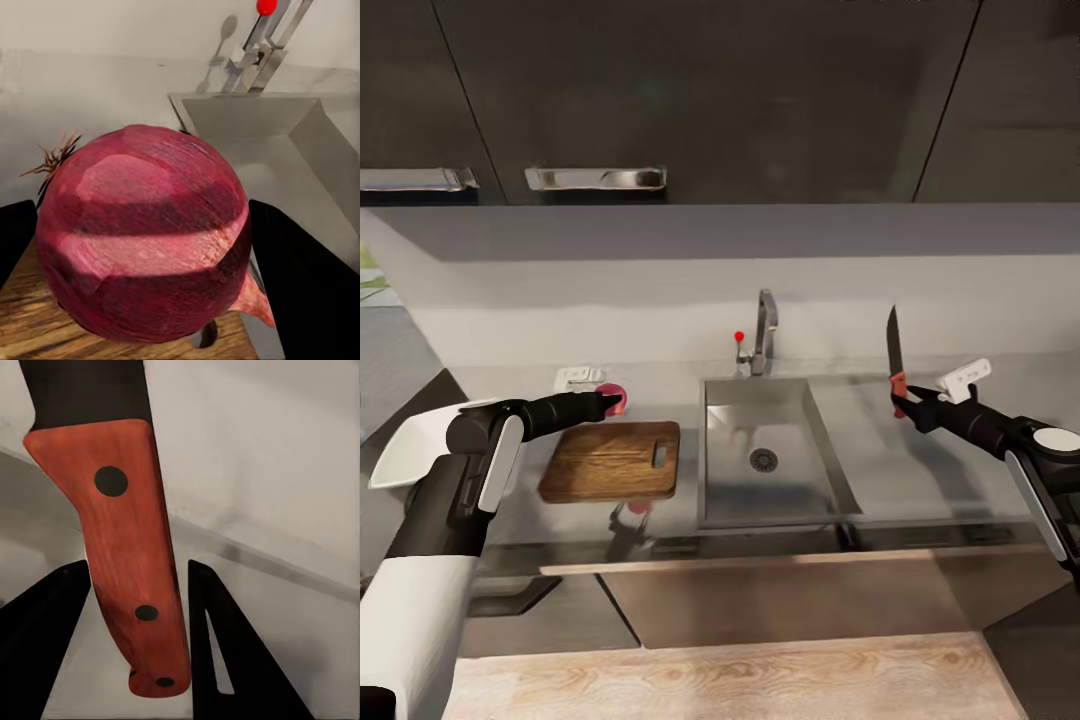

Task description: In the kitchen, take the Vidalia onion out of the sink, dice it on the chopping board with the paring knife, put the diced onion into the bowl on the countertop, then place both the paring knife and the chopping board into the sink.

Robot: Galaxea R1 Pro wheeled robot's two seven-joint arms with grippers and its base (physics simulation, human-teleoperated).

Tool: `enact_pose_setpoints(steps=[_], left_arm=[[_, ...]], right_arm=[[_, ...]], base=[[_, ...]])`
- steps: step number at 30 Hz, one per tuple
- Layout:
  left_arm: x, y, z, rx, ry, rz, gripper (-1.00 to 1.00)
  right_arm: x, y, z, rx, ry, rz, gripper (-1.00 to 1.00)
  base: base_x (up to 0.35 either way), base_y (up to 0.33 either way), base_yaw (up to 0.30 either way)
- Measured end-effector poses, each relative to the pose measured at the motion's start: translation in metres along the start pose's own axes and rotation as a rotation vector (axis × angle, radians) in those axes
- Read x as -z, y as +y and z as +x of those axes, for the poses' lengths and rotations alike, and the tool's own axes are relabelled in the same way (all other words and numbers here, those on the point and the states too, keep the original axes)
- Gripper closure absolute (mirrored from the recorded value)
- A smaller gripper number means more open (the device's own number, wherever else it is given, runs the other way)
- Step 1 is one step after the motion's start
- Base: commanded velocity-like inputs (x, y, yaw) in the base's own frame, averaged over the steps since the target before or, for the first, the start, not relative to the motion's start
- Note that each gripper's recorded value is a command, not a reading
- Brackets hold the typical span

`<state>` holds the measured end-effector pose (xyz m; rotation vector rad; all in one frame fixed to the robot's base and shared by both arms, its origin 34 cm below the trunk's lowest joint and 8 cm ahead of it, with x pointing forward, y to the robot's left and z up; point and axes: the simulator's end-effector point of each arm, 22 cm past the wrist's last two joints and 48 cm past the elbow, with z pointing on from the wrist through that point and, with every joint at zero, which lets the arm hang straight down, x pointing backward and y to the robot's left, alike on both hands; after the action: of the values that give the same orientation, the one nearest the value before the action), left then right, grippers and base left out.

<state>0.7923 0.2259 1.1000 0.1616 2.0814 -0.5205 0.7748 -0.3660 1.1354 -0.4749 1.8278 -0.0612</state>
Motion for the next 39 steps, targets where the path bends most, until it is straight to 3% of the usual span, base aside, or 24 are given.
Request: enact_pose_setpoints(steps=[9,11,15,26,34,39], left_arm=[[-0.003,0.002,0.004,0.004,0.008,-0.002,1.0],[-0.006,0.005,0.01,0.011,0.022,-0.004,1.0],[-0.01,0.007,0.016,0.018,0.033,-0.004,1.0],[-0.012,0.011,0.021,0.021,0.041,-0.008,1.0],[-0.011,0.012,0.009,-0.01,-0.011,-0.01,1.0],[0.006,0.031,-0.007,-0.067,-0.039,-0.05,1.0]], right_arm=[[-0.004,0.006,0.003,-0.008,0.002,-0.01,1.0],[-0.011,0.023,0.002,-0.04,-0.009,-0.033,1.0],[-0.015,0.031,0.004,-0.052,-0.009,-0.044,1.0],[-0.017,0.035,0.006,-0.057,-0.009,-0.049,1.0],[-0.018,0.035,0.006,-0.057,-0.009,-0.05,1.0],[-0.018,0.035,0.006,-0.056,-0.009,-0.048,1.0]], base=[[-0.015,0.018,-0.001],[0.0,0.0,0.0],[0.0,0.0,0.0],[0.0,0.0,0.0],[0.0,0.0,0.0],[0.0,0.0,0.0]])
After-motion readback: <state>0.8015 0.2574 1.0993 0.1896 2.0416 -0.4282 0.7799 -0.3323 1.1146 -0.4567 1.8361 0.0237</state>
